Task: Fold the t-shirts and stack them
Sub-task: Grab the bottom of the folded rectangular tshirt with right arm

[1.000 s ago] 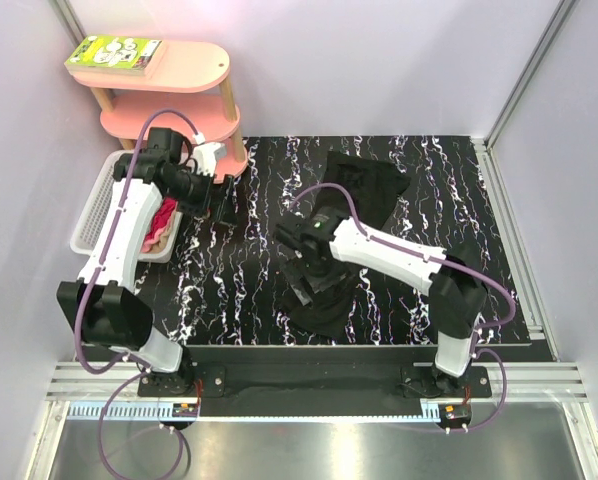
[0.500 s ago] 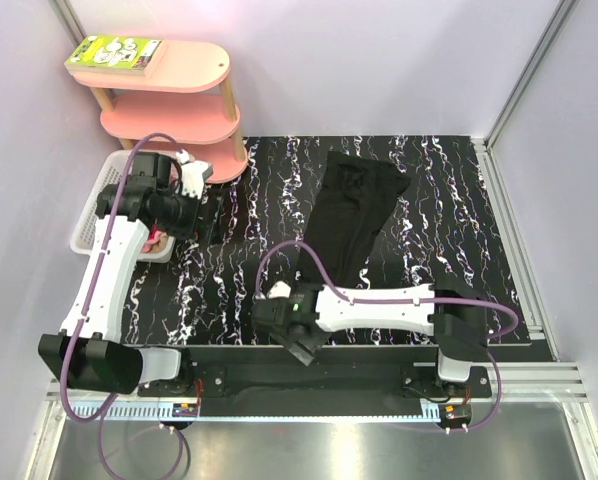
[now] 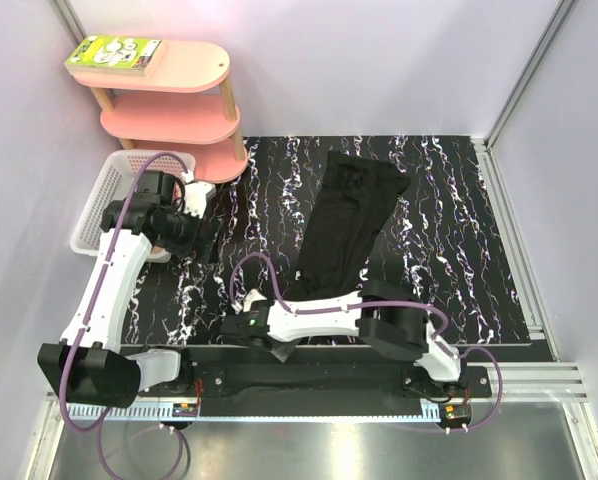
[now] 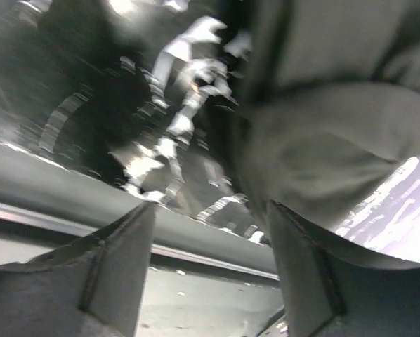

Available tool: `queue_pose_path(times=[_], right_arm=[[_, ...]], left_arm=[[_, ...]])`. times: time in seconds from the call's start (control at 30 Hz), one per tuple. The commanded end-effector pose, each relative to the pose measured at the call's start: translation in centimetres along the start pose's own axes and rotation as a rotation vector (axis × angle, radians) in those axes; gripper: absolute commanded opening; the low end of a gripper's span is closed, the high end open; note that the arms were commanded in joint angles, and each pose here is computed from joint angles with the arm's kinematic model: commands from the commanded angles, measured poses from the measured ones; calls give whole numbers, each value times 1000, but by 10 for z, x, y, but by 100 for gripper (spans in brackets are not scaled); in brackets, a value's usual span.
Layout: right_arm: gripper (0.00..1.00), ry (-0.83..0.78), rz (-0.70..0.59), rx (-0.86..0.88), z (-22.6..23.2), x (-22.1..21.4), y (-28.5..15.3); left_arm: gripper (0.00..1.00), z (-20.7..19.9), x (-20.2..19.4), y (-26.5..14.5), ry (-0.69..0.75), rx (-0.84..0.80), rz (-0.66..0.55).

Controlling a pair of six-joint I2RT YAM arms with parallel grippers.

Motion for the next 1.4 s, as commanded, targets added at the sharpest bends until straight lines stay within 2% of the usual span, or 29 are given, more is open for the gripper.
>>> queue_pose_path(times=[0.0,0.2,0.43,0.53,1.03,1.37], right_arm=[[70,66,-75,-20,19,25,1],[67,87,-63,-62,20,27,6],[71,180,-89,-48,-9,29,-39],[72,197,-117,-68,-20,30,-45],[70,203,-39,-135,-36,-4,-1],[69,211,-41,-121,-38,3,9]], left_arm=[[97,2,7,-4,68,-4,-60],[97,0,1,-7,85,-25,-78],[98,1,-11,-2,97,-35,-62],[98,1,-11,-2,88,-40,-66],[98,-4,-11,-10,66,-47,-75],[98,-8,-15,-9,41,-61,-75]])
Point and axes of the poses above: each gripper's point midway between its finger pads, its own y axis out along the fingers, its own z axis along the line the jaws close on, x = y × z, the point moved 2 cm from there along -y, back along the fingers, and after that the axes turned 10 degrees about y, right-handed, at the moved point
